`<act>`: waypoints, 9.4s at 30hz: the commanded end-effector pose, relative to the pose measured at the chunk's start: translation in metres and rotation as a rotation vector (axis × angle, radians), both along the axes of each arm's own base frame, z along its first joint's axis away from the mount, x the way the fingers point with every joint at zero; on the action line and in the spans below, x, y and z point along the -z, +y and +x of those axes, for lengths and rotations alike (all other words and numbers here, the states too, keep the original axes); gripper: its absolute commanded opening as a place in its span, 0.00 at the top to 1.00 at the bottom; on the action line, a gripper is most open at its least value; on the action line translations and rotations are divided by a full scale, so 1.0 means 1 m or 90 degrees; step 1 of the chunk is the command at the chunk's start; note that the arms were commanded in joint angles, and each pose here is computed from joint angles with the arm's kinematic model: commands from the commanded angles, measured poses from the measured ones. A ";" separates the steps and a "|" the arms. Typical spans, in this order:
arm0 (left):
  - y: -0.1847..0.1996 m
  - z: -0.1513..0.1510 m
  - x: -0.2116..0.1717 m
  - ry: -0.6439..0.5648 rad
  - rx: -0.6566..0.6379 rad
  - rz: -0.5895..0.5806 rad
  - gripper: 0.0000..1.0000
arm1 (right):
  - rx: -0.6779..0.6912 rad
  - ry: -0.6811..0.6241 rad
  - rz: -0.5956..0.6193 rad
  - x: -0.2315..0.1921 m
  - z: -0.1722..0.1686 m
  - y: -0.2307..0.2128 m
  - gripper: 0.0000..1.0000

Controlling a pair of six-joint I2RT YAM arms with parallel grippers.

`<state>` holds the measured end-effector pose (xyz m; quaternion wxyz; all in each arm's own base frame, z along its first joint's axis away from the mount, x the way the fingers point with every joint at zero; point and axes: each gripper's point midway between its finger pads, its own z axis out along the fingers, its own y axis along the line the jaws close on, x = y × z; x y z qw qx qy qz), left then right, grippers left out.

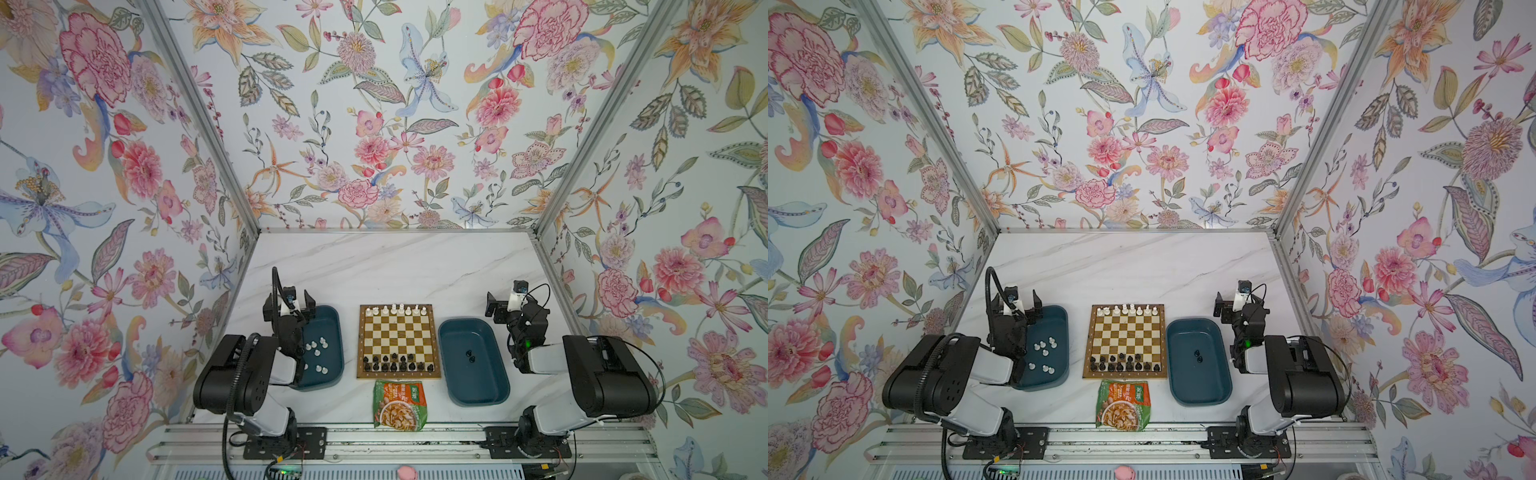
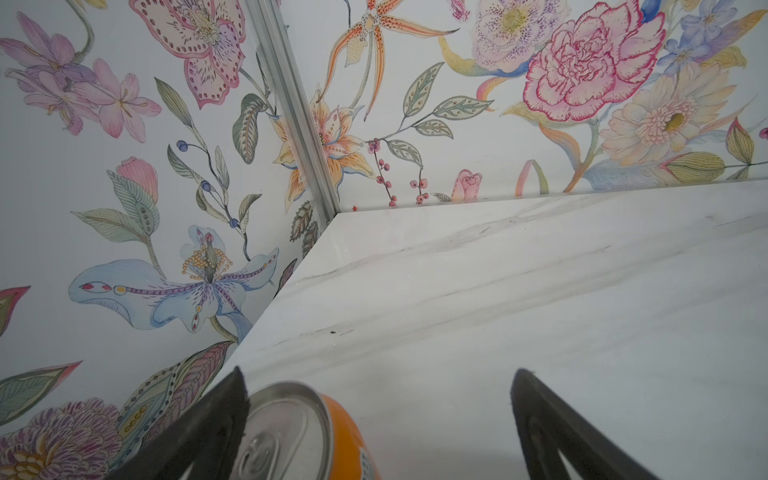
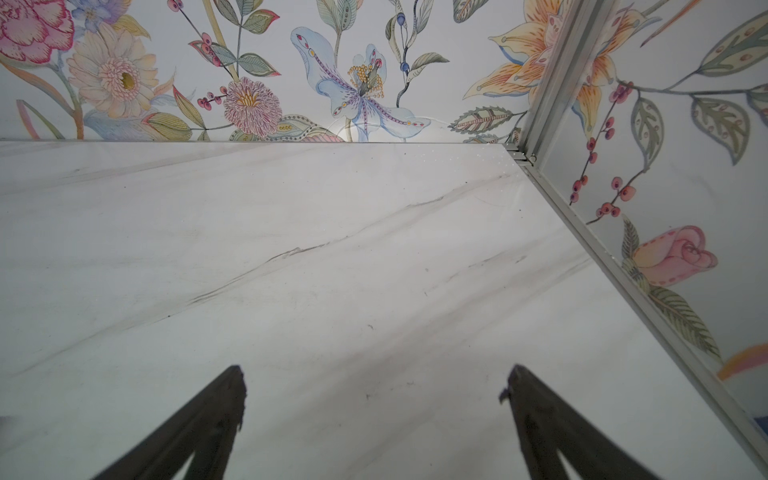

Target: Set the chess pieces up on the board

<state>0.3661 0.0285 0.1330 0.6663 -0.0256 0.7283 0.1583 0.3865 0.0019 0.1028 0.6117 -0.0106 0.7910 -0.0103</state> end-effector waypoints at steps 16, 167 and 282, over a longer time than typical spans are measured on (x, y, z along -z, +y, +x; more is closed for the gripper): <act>-0.002 0.004 -0.006 -0.013 0.002 0.000 0.01 | 0.012 -0.008 -0.009 -0.004 0.001 -0.002 0.01; -0.245 -0.063 -0.147 0.097 0.396 -0.055 0.01 | 0.056 0.789 0.108 0.076 -0.156 0.117 0.86; -0.206 -0.114 -0.150 0.110 0.415 -0.157 0.01 | -0.126 0.596 0.031 -0.030 -0.142 0.228 0.69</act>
